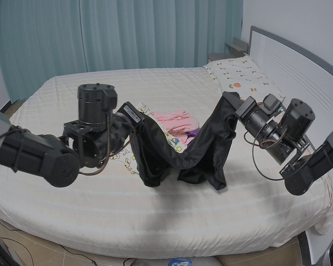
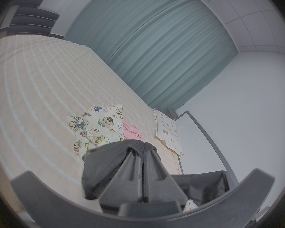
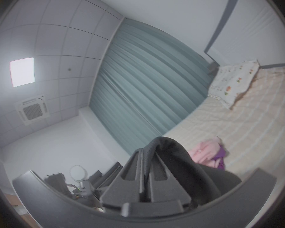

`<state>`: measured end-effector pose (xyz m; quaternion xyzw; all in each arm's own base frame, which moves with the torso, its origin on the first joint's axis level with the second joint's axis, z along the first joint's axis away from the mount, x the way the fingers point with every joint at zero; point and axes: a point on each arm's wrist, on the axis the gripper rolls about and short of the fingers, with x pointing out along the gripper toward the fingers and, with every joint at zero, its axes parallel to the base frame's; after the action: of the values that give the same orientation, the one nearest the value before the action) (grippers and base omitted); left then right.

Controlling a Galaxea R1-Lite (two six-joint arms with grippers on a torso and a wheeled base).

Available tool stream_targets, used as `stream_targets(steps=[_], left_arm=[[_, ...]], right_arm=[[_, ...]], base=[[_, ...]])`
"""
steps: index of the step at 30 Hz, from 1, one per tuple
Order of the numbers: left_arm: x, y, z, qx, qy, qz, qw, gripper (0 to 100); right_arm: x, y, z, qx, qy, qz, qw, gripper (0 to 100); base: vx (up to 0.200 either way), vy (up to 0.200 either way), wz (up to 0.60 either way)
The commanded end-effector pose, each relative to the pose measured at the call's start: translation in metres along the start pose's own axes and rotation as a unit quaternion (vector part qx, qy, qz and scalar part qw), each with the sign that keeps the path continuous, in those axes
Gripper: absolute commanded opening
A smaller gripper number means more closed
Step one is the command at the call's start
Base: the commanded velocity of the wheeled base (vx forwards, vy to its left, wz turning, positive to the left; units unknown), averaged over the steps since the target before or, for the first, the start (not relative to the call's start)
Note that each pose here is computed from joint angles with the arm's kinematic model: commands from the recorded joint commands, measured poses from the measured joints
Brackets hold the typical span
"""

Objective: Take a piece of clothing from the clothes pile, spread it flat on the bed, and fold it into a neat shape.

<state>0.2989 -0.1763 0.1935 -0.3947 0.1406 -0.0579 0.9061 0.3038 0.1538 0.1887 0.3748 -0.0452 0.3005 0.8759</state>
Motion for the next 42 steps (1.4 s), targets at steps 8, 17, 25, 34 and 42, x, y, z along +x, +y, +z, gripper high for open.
stream_targets(steps=[8,17,25,34,42], left_arm=[[-0.011,0.042,-0.02,-0.034,0.035,0.008,0.9988,0],[-0.021,0.058,-0.03,-0.075,0.088,0.009,0.9933,0],[-0.022,0.065,-0.034,-0.073,0.1,0.02,0.9921,0],[-0.024,0.065,-0.031,-0.075,0.096,0.018,0.9923,0],[-0.026,0.065,-0.021,-0.081,0.082,0.017,0.9933,0]], right_arm=[[-0.017,-0.017,-0.044,0.024,0.063,0.001,0.9978,0],[-0.023,-0.024,-0.048,0.065,0.072,-0.018,0.9951,0],[-0.023,-0.023,-0.05,0.068,0.075,-0.019,0.9947,0],[-0.023,-0.018,-0.046,0.067,0.069,-0.01,0.9953,0],[-0.023,-0.01,-0.047,0.067,0.074,0.003,0.995,0]], base=[[0.0,0.0,0.0],[-0.022,0.0,0.0],[-0.05,0.0,0.0],[0.0,0.0,0.0],[0.0,0.0,0.0]])
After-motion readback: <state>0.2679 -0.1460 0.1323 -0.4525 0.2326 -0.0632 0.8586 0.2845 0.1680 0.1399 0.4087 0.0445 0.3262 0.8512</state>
